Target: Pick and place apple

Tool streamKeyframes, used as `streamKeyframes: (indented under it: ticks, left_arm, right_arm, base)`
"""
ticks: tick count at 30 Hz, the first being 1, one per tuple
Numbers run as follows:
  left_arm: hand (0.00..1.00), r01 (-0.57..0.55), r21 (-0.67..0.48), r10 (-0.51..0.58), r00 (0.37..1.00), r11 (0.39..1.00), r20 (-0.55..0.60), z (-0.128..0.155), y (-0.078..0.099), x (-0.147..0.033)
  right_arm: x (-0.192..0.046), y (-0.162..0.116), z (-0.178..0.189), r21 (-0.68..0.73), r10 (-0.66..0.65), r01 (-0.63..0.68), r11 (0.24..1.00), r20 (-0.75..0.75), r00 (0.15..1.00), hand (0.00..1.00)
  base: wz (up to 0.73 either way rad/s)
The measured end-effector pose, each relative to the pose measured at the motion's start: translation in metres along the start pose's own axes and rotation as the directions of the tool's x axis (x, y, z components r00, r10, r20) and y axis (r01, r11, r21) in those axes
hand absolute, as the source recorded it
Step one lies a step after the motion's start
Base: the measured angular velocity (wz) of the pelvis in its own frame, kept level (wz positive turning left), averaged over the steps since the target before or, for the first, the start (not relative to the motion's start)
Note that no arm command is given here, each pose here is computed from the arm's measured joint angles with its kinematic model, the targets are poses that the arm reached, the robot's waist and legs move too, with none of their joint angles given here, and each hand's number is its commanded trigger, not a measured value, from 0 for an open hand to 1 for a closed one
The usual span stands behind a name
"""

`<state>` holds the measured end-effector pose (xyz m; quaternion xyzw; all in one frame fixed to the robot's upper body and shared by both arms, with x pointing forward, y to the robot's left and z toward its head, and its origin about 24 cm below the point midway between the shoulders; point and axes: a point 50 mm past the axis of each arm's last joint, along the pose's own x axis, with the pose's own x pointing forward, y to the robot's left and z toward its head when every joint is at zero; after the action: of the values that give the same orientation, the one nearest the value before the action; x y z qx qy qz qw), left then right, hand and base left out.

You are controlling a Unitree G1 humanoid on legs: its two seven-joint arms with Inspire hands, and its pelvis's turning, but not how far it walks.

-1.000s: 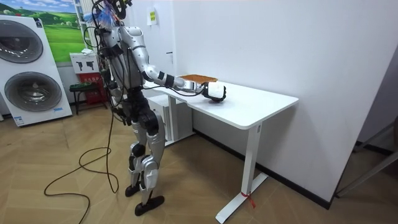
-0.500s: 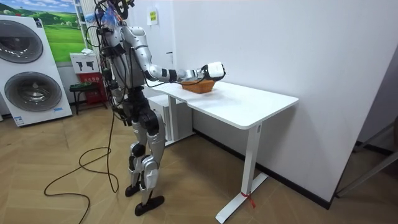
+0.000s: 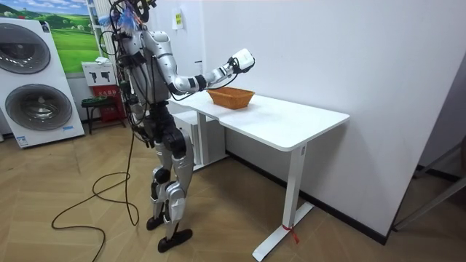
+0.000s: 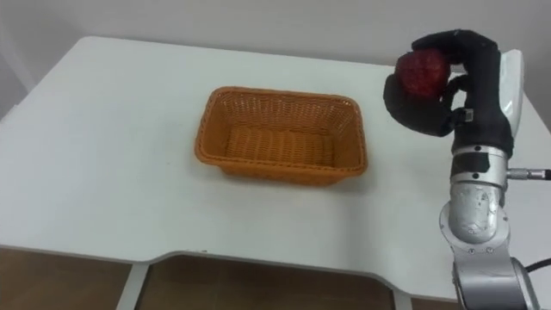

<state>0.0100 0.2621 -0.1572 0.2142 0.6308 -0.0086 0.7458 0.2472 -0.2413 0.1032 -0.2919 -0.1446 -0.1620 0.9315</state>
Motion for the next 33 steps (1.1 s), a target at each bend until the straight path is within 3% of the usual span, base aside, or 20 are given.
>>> streamKeyframes:
  ticks: [13, 14, 16, 17, 22, 33]
  left_arm:
    - [0.00, 0.012, 0.038, -0.013, 1.000, 0.999, 0.014, 0.011, -0.002, 0.003]
    - [0.00, 0.011, 0.038, -0.012, 1.000, 0.999, 0.019, 0.013, -0.002, 0.003]
    - [0.00, 0.001, 0.038, -0.002, 0.999, 0.999, 0.043, 0.023, 0.002, 0.005]
    - [0.00, -0.002, 0.039, 0.001, 0.999, 0.999, 0.049, 0.025, 0.002, 0.005]
    - [0.00, -0.001, 0.074, -0.005, 0.997, 0.997, 0.074, 0.036, 0.002, 0.007]
    - [0.00, 0.008, 0.077, -0.013, 0.998, 0.997, 0.060, 0.031, 0.001, 0.006]
  right_arm:
    - [-0.006, 0.029, 0.040, -0.025, 0.195, -0.194, 0.981, 0.177, 0.965, 1.00]
    - [-0.007, 0.031, 0.040, -0.025, 0.207, -0.206, 0.978, 0.178, 0.962, 0.96]
    - [-0.009, 0.036, 0.041, -0.027, 0.256, -0.255, 0.966, 0.181, 0.950, 0.09]
    - [-0.009, 0.038, 0.041, -0.027, 0.268, -0.268, 0.963, 0.182, 0.946, 0.00]
    - [-0.012, 0.044, 0.042, -0.034, 0.329, -0.328, 0.944, 0.183, 0.927, 0.00]
    - [-0.013, 0.046, 0.042, -0.030, 0.338, -0.339, 0.940, 0.184, 0.923, 0.00]
  base:
    - [0.06]
    - [0.00]
    - [0.00]
    - [0.00]
    - [-0.02]
    - [0.00]
